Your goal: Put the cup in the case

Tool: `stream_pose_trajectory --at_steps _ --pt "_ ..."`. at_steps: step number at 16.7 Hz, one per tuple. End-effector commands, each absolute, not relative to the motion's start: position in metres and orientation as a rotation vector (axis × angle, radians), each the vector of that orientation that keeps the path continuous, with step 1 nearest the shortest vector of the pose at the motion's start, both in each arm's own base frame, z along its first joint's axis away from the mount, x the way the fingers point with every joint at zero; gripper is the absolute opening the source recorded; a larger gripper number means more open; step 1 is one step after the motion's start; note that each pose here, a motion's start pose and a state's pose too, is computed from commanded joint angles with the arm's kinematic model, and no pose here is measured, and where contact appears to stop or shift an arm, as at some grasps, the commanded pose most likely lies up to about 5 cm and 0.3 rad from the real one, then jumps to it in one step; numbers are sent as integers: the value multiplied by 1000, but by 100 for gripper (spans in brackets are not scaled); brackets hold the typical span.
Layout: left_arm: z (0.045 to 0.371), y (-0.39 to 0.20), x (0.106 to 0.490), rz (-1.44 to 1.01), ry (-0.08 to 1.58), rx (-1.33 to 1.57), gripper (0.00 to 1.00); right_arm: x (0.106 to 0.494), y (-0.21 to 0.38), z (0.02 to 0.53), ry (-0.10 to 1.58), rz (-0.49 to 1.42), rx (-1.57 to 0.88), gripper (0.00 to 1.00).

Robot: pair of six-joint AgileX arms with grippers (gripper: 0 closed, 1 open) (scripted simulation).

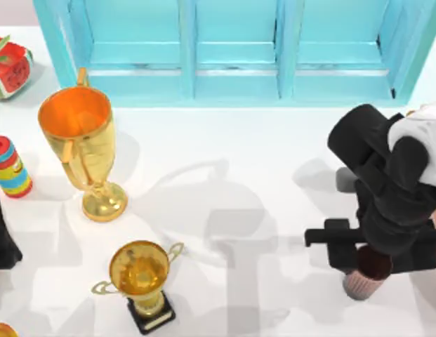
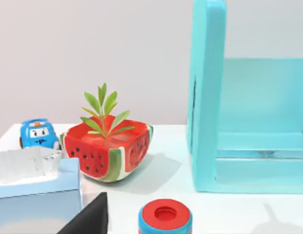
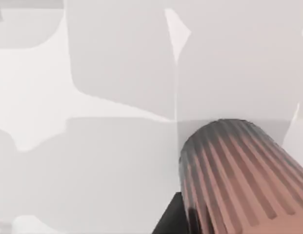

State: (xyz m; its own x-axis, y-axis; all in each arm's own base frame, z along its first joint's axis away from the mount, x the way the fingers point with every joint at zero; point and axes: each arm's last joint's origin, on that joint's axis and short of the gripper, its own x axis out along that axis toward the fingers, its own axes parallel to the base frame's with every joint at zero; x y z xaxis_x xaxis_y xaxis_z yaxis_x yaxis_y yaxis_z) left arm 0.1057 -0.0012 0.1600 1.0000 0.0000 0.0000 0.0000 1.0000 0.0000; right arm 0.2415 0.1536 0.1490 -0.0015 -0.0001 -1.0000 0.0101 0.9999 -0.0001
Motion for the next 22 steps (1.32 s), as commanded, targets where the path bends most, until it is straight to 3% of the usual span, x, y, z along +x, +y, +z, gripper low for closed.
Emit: stream_pose_trajectory --at_steps 4,5,16,22 --pt "160 -1 106 0 0 0 100 242 154 149 1572 -8 8 2" --pt "160 -1 106 0 0 0 100 242 154 149 1572 -8 8 0" --pt "160 -1 106 0 0 0 100 245 157 155 1562 7 -6 0" --pt "160 -1 106 0 0 0 100 292 126 200 1539 5 -33 0"
